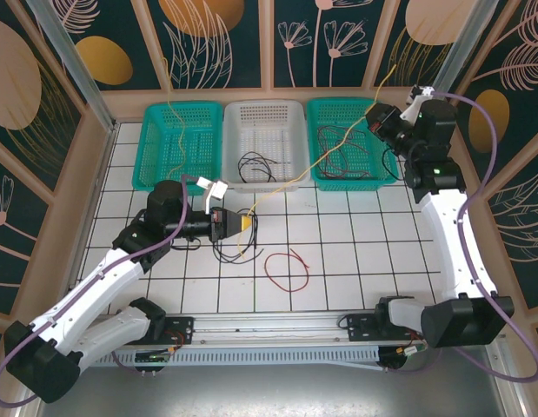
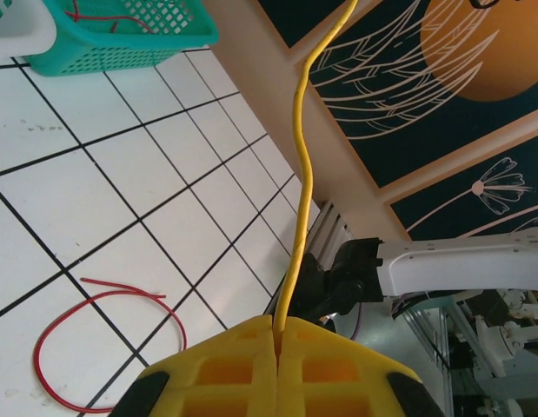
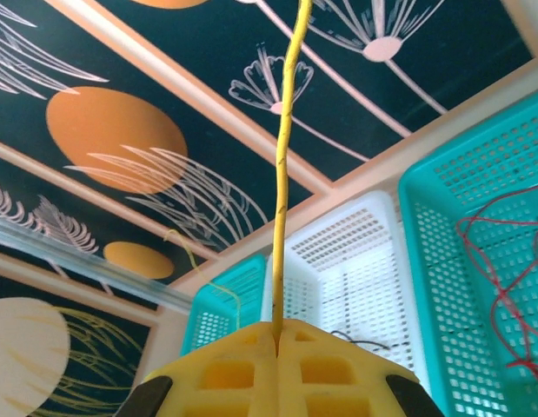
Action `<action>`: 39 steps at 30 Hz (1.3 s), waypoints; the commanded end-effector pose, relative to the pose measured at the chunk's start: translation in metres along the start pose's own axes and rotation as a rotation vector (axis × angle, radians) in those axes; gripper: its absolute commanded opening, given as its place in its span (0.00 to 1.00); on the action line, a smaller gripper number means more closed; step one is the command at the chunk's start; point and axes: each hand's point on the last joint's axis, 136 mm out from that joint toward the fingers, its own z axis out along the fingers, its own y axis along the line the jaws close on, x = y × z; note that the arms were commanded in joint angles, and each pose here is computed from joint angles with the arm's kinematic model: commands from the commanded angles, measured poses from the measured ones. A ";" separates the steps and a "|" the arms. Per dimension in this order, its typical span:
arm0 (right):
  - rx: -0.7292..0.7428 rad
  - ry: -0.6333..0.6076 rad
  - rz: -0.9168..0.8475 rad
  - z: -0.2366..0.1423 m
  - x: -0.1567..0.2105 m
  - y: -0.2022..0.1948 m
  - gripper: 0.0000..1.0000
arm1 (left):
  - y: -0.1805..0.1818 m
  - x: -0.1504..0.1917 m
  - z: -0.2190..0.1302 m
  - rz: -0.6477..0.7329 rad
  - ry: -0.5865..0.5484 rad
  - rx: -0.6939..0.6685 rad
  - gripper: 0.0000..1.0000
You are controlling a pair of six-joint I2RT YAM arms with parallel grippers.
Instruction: Untangle the cables
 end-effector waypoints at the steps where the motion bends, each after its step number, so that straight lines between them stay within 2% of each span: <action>1: -0.109 -0.125 -0.034 0.002 -0.038 0.031 0.00 | -0.004 0.005 -0.002 -0.017 0.017 0.022 0.00; 2: -0.113 -0.108 -0.042 0.005 -0.033 0.034 0.01 | -0.007 -0.001 -0.003 -0.009 0.000 0.029 0.00; 3: -0.114 -0.090 -0.050 0.008 -0.029 0.036 0.12 | -0.009 -0.008 -0.002 -0.003 -0.017 0.028 0.00; 4: -0.115 -0.080 -0.050 0.009 -0.027 0.036 0.25 | -0.009 -0.013 -0.001 0.002 -0.031 0.023 0.00; 6: -0.066 -0.077 -0.050 0.008 -0.024 0.027 0.62 | -0.006 -0.031 -0.002 -0.001 -0.084 -0.010 0.00; 9: 0.068 -0.099 -0.066 0.000 -0.030 0.005 0.80 | -0.014 -0.068 -0.016 0.002 -0.189 -0.010 0.00; 11: 0.101 -0.114 -0.069 -0.009 -0.034 -0.003 0.87 | -0.028 -0.099 -0.036 0.036 -0.281 0.003 0.00; 14: 0.126 -0.130 -0.099 -0.024 -0.036 -0.007 0.91 | -0.042 -0.148 -0.073 0.107 -0.466 -0.095 0.00; 16: 0.156 -0.127 -0.117 -0.030 -0.034 -0.010 0.91 | -0.029 -0.171 -0.092 0.113 -0.570 -0.237 0.00; 18: 0.165 -0.119 -0.121 -0.036 -0.030 -0.012 0.91 | -0.002 -0.189 -0.109 0.076 -0.662 -0.411 0.00; 25: 0.091 -0.014 -0.070 -0.045 0.019 -0.011 0.91 | 0.068 -0.209 -0.147 0.030 -0.873 -0.698 0.00; 29: 0.053 0.067 -0.084 -0.043 0.062 -0.002 0.91 | 0.107 -0.206 -0.172 0.025 -1.021 -0.795 0.00; 33: 0.032 0.154 -0.090 -0.037 0.104 0.003 0.90 | 0.139 -0.209 -0.190 -0.070 -1.139 -0.786 0.00; 39: 0.025 0.237 -0.077 -0.028 0.148 0.004 0.89 | 0.190 -0.217 -0.179 -0.176 -1.115 -0.770 0.00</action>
